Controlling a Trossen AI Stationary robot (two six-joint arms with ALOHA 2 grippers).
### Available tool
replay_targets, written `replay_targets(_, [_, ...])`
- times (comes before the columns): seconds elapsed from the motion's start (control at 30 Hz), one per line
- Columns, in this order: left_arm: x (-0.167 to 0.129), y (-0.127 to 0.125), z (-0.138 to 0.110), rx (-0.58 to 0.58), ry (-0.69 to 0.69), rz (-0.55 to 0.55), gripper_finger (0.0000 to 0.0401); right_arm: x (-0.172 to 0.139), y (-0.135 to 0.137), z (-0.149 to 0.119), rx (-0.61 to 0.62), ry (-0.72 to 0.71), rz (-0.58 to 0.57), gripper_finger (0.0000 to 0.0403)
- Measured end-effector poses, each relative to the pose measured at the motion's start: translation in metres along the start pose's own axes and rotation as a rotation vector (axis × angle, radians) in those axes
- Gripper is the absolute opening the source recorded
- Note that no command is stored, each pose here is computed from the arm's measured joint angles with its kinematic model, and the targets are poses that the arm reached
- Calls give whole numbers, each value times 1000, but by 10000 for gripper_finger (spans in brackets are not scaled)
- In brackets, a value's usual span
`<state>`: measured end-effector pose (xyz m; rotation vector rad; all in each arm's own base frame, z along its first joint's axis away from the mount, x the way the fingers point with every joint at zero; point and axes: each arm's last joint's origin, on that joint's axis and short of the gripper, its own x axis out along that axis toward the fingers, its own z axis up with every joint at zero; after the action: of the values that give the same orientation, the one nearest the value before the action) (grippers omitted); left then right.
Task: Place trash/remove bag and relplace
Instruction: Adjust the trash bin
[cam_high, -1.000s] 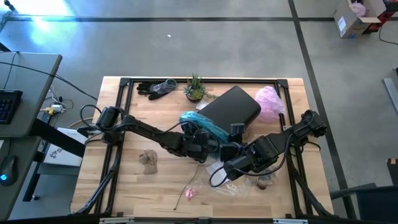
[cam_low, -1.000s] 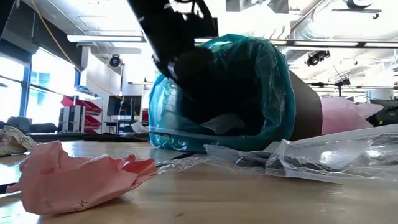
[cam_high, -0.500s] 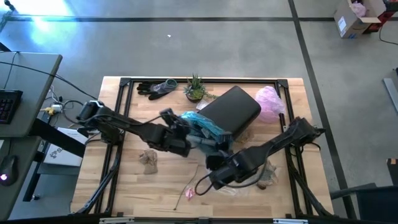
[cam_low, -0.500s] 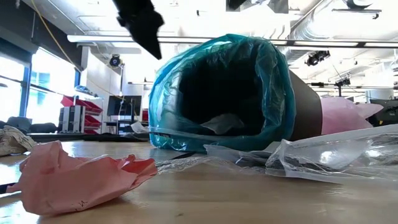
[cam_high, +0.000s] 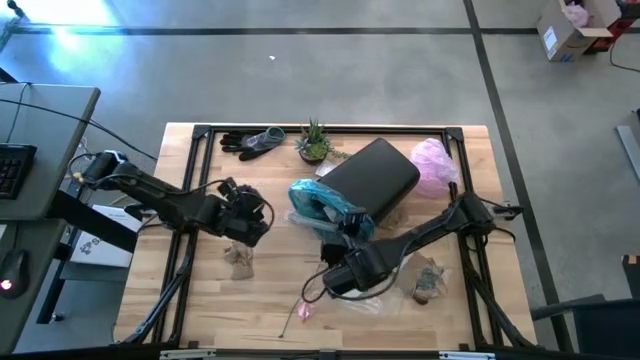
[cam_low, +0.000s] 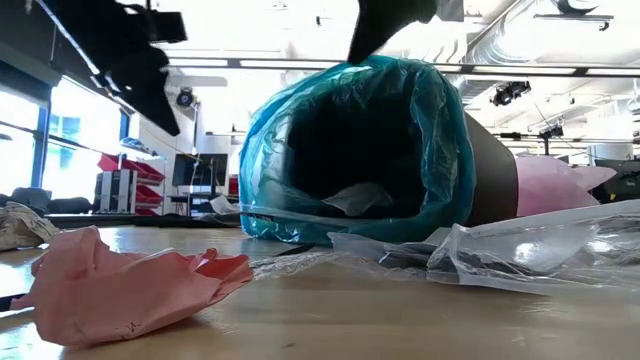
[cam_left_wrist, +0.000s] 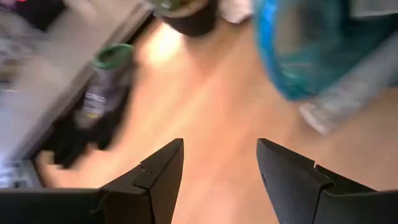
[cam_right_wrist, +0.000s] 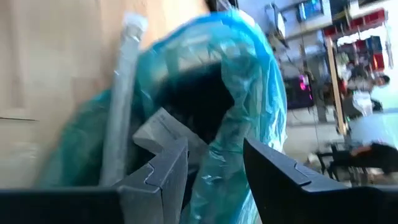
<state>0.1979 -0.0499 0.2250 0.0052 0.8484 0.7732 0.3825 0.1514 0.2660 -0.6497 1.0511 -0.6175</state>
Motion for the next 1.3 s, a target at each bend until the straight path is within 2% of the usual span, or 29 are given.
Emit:
replay_targets(0.17, [-11,-1,-8,-14,-36,-93,188,23,-4,-7,20,119,-72,142])
replay_targets(0.33, [-19,-6,-12,7,-61,-142,188,33,-7,-11,21,163,-124,142])
replay_targets(0.6, [-27,-10,-15,28,-116,-146,188,45,-15,-10,44,192,-134,136])
replay_targets(0.73, [-28,-12,-15,19,-138,-153,188,54,-22,-9,49,219,-135,101])
replay_targets(0.9, [-29,-13,-15,24,-138,-157,188,63,-28,-9,66,255,-121,15])
replay_targets(1.13, [-29,-13,-15,32,-139,-156,188,61,-32,-10,91,273,-81,5])
replay_targets(1.3, [-29,-13,-15,32,-137,-157,188,41,-43,-3,168,231,-30,2])
